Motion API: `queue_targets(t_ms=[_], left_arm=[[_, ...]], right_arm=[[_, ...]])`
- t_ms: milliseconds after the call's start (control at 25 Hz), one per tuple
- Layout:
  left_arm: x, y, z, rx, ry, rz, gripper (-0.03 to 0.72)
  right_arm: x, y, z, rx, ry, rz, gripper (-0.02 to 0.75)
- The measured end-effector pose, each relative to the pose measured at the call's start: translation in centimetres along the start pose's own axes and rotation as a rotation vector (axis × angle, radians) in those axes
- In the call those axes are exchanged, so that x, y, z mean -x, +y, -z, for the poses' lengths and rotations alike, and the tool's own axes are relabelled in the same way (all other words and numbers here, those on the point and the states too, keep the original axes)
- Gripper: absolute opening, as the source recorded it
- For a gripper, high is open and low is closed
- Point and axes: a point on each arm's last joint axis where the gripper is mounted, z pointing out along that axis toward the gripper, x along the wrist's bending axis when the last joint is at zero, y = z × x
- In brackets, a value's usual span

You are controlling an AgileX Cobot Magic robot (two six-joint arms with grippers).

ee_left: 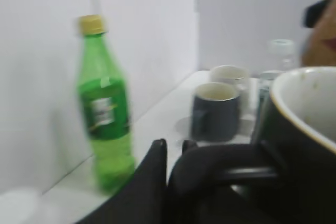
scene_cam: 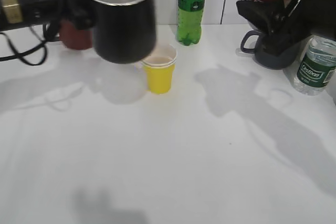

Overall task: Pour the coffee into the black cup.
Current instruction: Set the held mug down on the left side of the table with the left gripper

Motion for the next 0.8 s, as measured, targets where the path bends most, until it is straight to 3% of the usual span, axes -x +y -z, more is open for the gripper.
queue_targets(t_ms=[320, 600, 800], left_arm=[[-1.8, -2.1, 5.4, 0.002, 0.244, 0.022, 0.052], [-1.6, -5.4, 8.4, 0.004, 0.533, 0.067, 0.052], [-1.7, -6.4, 9.4, -0.020, 0.660, 0.046, 0.052]], right_arm=[[0.0, 0.0, 0.0, 0.004, 0.000, -0.001, 0.535], [0.0, 0.2, 0.0, 0.026, 0.003, -0.001, 0.535], [0.0, 0.4, 0.0, 0.041, 0.005, -0.001, 0.535]])
